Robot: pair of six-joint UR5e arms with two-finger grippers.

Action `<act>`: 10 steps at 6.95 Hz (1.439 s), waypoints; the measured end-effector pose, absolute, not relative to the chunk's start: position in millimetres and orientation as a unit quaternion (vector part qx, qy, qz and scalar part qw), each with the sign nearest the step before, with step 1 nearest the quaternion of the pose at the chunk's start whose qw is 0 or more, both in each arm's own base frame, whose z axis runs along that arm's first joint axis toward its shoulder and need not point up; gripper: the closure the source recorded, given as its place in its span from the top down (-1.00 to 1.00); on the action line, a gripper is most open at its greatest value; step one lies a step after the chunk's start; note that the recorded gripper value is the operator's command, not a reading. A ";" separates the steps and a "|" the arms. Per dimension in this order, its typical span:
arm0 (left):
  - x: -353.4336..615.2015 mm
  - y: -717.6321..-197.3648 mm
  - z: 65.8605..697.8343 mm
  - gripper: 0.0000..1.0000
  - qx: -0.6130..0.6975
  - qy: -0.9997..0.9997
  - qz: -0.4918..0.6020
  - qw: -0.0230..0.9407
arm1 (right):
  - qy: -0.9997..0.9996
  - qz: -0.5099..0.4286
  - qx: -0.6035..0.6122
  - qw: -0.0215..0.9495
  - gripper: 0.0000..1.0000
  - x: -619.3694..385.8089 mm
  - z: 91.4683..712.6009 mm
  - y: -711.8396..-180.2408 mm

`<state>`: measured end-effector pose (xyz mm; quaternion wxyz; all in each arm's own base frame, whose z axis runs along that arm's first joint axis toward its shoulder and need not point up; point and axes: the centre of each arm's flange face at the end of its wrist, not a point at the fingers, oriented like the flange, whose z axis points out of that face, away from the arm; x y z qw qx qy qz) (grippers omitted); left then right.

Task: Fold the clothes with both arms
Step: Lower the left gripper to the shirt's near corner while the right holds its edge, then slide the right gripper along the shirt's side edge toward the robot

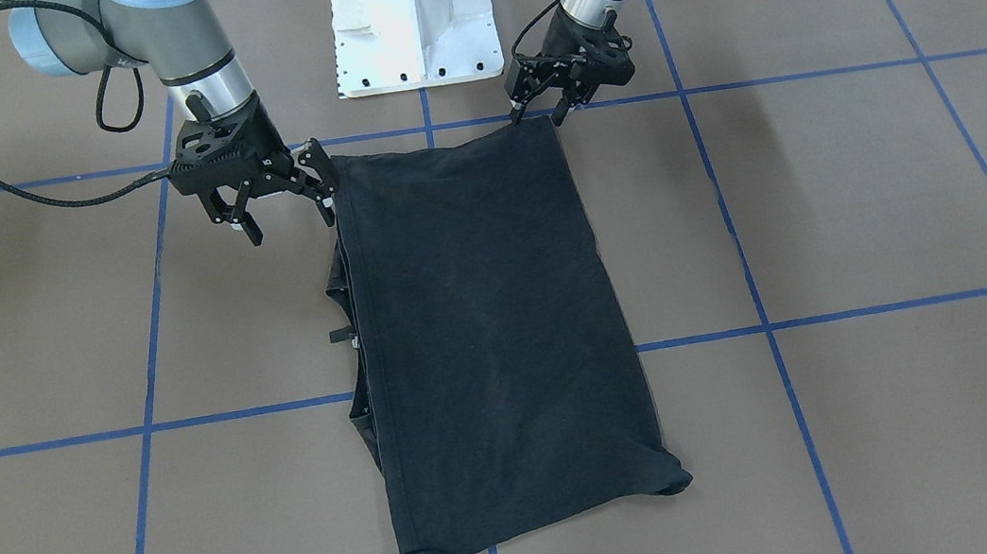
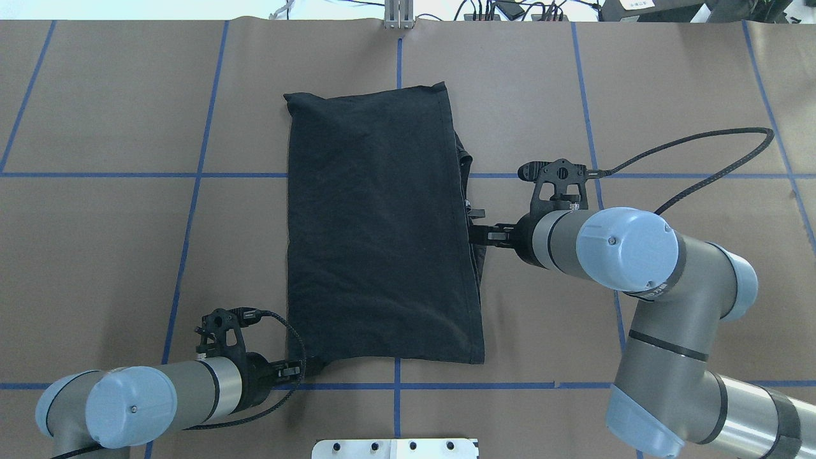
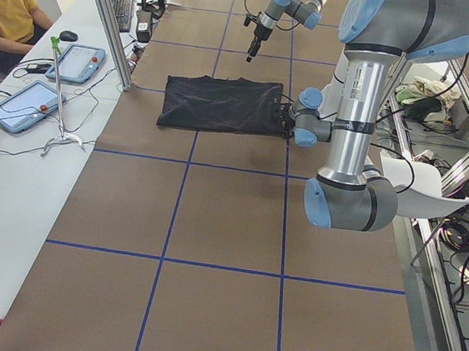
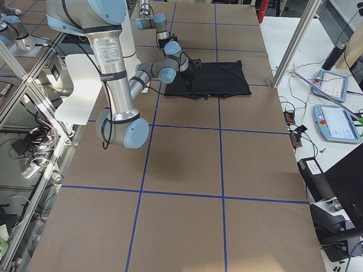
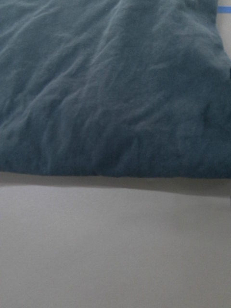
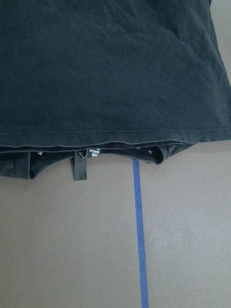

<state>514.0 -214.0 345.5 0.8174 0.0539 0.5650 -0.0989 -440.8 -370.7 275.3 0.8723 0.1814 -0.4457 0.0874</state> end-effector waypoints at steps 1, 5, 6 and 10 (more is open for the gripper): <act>515.1 -213.3 346.5 0.25 0.053 0.564 -0.098 0.818 | -0.447 0.087 0.182 0.872 1.00 -440.0 274.0 -370.3; 515.2 -218.0 341.2 0.54 0.055 0.568 -0.101 0.815 | -0.447 0.087 0.182 0.871 1.00 -439.8 273.3 -369.6; 513.4 -222.4 340.5 0.54 0.058 0.569 -0.105 0.813 | -0.447 0.087 0.182 0.871 1.00 -439.9 273.3 -369.5; 516.5 -227.8 349.9 -0.17 0.052 0.563 -0.128 0.815 | -0.447 0.086 0.182 0.872 1.00 -440.2 273.8 -369.7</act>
